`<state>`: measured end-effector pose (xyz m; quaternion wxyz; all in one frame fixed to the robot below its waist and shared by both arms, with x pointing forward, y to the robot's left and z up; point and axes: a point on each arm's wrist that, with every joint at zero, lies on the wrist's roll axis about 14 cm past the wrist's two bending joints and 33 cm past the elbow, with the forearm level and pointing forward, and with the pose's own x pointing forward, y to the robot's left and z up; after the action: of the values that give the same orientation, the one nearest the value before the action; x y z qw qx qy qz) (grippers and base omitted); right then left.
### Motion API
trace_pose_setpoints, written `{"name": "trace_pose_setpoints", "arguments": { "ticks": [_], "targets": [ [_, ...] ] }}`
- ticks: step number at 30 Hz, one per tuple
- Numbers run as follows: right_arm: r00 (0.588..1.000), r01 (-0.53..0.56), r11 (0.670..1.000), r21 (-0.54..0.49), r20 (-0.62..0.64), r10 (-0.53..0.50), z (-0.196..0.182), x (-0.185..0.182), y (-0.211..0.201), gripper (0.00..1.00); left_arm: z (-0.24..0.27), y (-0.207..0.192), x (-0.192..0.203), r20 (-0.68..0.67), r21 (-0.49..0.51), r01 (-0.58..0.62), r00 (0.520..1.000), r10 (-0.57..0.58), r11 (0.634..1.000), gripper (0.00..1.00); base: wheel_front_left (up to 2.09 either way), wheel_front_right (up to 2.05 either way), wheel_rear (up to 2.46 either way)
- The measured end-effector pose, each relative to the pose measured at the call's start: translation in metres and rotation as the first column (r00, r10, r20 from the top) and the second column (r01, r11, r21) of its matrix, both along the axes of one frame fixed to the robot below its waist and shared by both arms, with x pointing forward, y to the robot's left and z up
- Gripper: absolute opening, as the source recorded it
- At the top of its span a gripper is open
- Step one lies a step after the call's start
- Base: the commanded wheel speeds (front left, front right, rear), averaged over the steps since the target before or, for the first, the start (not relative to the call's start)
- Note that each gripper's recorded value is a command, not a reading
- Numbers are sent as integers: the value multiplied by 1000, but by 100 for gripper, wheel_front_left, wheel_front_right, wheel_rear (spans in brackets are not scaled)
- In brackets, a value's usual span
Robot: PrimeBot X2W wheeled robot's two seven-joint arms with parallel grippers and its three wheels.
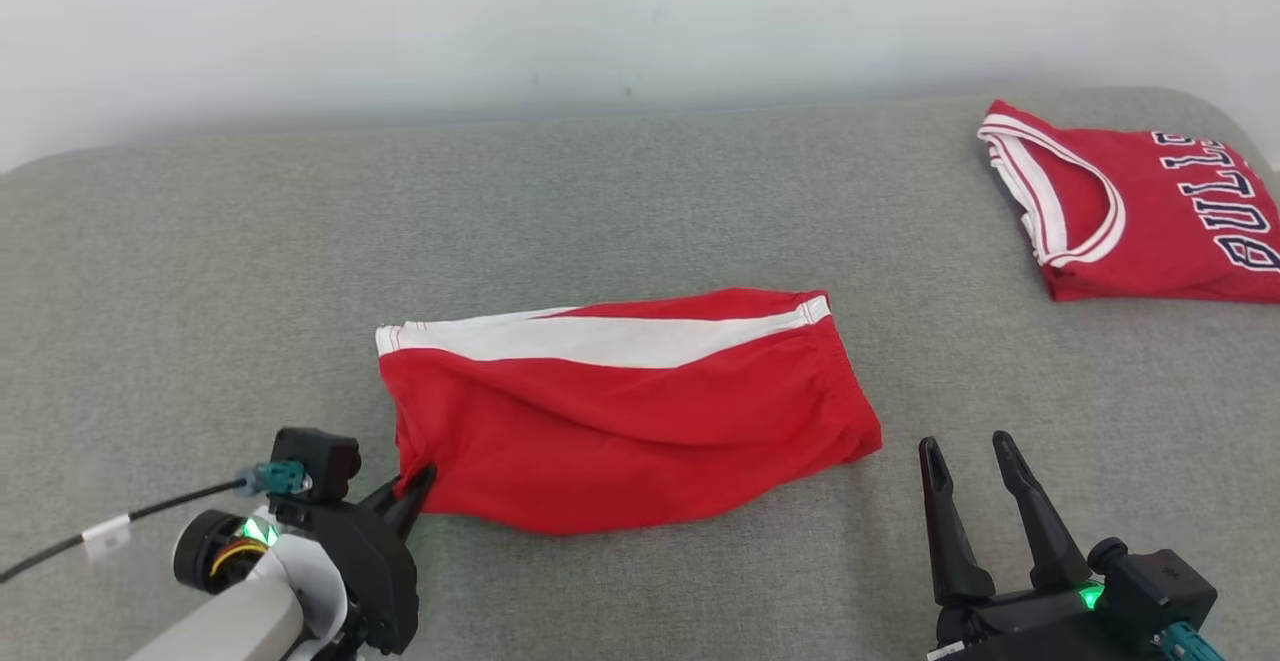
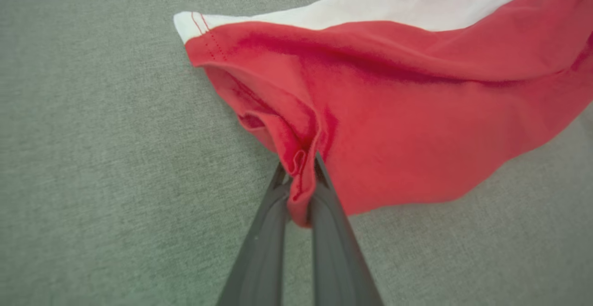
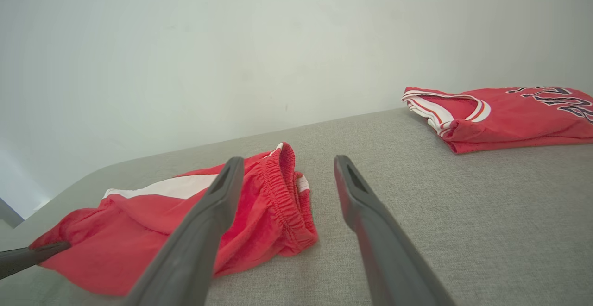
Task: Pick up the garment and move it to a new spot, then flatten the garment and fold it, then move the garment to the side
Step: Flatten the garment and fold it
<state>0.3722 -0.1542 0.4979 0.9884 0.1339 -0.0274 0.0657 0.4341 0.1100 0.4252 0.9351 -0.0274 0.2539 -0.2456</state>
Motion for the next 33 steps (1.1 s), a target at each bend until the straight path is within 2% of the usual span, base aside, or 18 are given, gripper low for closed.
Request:
{"name": "trace_pose_setpoints", "arguments": {
  "ticks": [1, 2, 3, 9, 16, 19, 27, 33],
  "targets": [
    [1000, -8, 1000, -4, 1, 8, 0, 1, 2, 100, -2, 1, -4, -2, -1, -6, 1000, 6, 1000, 0, 0, 0, 0],
    [1000, -14, 1000, -6, 1, 14, 0, 1, 3, 100, -2, 3, -6, 4, -3, -18, 1000, 18, 1000, 25, 0, 0, 0],
    [1000, -24, 1000, -8, 0, 24, 0, 1, 6, 100, 1, 4, -6, 32, -7, -29, 999, 29, 1000, 100, 0, 0, 0],
    [1000, -15, 1000, -20, 16, 16, 5, 2, 1, 100, 17, 4, -1, 144, -67, -95, 984, 104, 993, 100, 0, 0, 0],
    [998, 7, 999, -41, 69, -4, 22, 6, -11, 100, 43, 24, 3, 252, -80, -169, 950, 185, 982, 100, 0, 0, 0],
    [996, 8, 999, -44, 84, -4, 28, 8, -12, 100, 78, 39, 11, 360, -120, -220, 899, 249, 968, 100, 0, 0, 0],
    [994, -22, 999, -46, 107, 27, 36, 13, -1, 100, 121, 78, -7, 509, -196, -343, 765, 395, 918, 100, 0, 0, 0],
    [993, -35, 998, -45, 109, 40, 36, 12, 3, 100, 133, 104, -29, 584, -192, -410, 683, 440, 892, 100, 0, 0, 0]
  ]
}}
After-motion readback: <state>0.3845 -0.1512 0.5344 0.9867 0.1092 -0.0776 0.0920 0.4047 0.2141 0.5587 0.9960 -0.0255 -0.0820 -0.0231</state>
